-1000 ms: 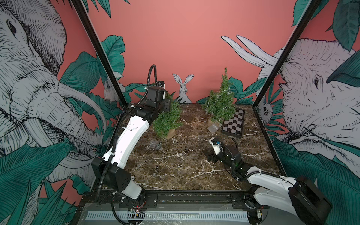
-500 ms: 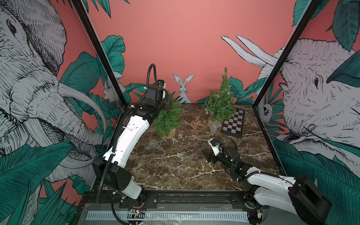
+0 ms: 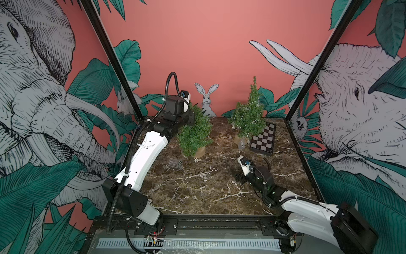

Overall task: Wrap string light around the christmas tree
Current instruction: Pick up the Christmas tree at the center of the board, then place the christmas tree at the center of the board.

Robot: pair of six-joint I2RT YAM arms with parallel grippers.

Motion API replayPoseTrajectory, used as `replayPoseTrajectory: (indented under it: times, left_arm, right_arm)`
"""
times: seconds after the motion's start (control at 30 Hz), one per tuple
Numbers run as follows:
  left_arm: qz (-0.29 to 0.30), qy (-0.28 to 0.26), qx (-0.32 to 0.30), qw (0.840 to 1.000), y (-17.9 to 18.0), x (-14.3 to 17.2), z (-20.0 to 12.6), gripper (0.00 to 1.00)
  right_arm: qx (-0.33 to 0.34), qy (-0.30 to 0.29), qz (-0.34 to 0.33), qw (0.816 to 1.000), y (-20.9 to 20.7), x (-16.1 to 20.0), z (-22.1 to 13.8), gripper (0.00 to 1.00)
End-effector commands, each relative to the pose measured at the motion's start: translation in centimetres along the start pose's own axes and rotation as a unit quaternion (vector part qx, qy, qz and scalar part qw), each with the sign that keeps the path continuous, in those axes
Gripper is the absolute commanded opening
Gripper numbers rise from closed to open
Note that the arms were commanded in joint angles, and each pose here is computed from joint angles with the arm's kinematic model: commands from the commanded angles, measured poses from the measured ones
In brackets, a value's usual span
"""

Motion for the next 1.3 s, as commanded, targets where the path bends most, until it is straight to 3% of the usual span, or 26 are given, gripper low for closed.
replayPoseTrajectory:
  times: [0.0,0.13,0.3,0.5,0.7,1.0,1.27]
  left_arm:
    - [0.015,-0.127,0.054,0.99,-3.1,-5.8,-6.3,0.0]
    - [0.026,-0.15,0.069,0.986,-5.0,-6.6,-8.2,0.0]
    - [-0.012,-0.157,0.126,0.979,-7.4,-6.5,-9.6,0.0]
    - [-0.048,-0.136,0.187,0.972,-10.4,-4.8,-9.6,0.0]
    - [-0.077,-0.095,0.222,0.967,-12.5,-2.0,-8.5,0.0]
    - [-0.047,-0.065,0.175,0.981,-11.2,1.4,-7.3,0.0]
    - [-0.029,-0.086,0.153,0.984,-10.2,1.1,-8.3,0.0]
  right_arm:
    - [0.032,-0.032,-0.002,0.999,-0.9,-1.4,-0.5,0.84]
    - [0.052,-0.035,-0.001,0.998,-1.6,-1.5,-0.8,0.84]
    - [0.102,-0.039,0.002,0.994,-3.1,-1.5,-1.5,0.84]
    - [0.17,-0.046,0.007,0.984,-5.2,-1.6,-2.8,0.84]
    - [0.189,-0.055,0.007,0.98,-5.8,-1.5,-3.4,0.85]
    - [0.187,-0.055,0.007,0.981,-5.8,-1.5,-3.4,0.85]
    - [0.187,-0.054,0.008,0.981,-5.7,-1.4,-3.3,0.85]
Point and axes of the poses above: each gripper's point midway between its finger pads, its own z axis out along the fingers, its own y axis along the line the jaws close on, x = y × z, the point moved 2 cm from there along -z, back along the fingers, and after that the axes turned 1 degree about z, right-handed, at the moved point
